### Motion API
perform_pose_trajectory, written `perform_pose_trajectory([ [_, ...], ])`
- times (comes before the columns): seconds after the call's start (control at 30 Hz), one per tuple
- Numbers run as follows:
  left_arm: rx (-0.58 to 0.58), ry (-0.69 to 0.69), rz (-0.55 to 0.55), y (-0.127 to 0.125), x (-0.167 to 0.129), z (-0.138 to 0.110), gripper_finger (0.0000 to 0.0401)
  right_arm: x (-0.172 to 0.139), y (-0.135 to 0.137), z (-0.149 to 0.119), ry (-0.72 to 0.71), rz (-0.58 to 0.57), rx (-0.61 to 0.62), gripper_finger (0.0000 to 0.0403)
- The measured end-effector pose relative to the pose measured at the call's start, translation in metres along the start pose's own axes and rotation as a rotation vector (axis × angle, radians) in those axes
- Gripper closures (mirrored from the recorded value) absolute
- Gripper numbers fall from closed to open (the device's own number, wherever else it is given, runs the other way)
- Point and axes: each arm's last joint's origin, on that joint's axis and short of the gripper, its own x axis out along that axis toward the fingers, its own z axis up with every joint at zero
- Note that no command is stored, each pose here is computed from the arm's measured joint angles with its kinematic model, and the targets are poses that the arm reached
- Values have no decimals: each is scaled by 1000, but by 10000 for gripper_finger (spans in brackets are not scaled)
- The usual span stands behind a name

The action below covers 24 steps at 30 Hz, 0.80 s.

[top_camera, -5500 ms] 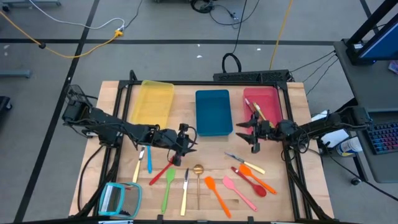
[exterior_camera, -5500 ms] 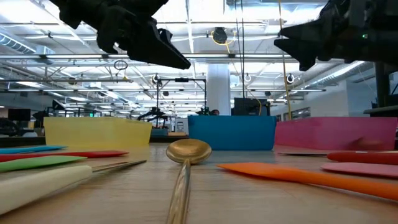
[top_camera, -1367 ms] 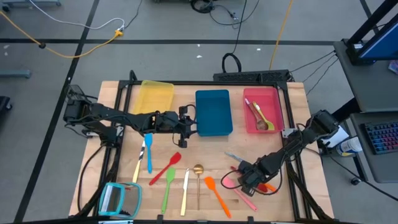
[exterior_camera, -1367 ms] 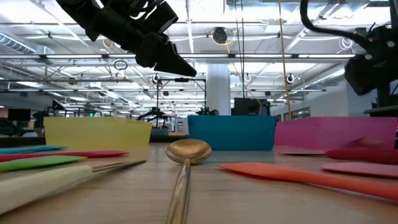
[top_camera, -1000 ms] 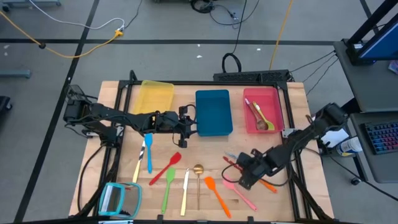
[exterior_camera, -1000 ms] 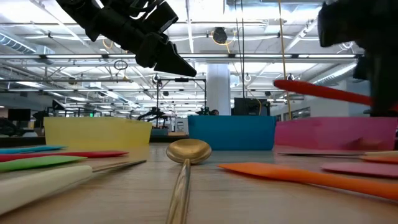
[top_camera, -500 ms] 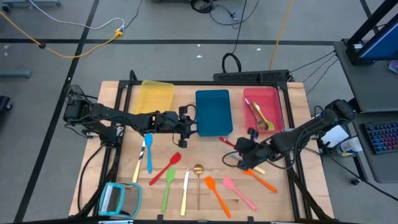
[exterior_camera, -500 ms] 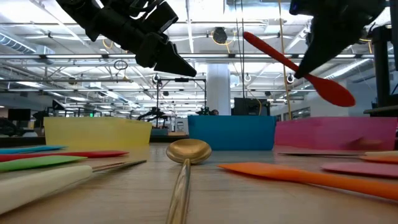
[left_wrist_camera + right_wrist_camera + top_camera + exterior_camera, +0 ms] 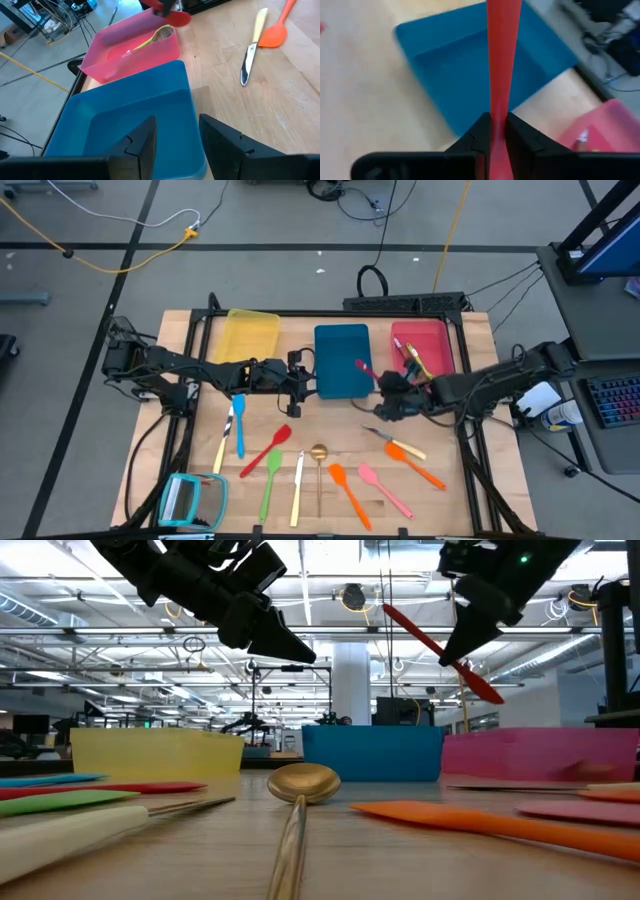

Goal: Pick & Place Kitchen Items
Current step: Put the red serving spoon into the red bin

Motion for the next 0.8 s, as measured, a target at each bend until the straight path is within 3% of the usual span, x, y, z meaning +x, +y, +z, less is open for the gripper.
perform_pose_trajectory([
  [0.17,0,0,0,0,0,0,249,7,-17,8,-25,-100,54,366],
  [0.37,-3,0,0,0,0,0,249,20,-44,3,87,-242,180,370],
  [0.57,-2,-1,1,0,0,0,249,32,-72,-20,234,-423,310,359],
  [0.8,8,-7,3,0,0,1,249,53,-95,-53,391,-502,392,364],
])
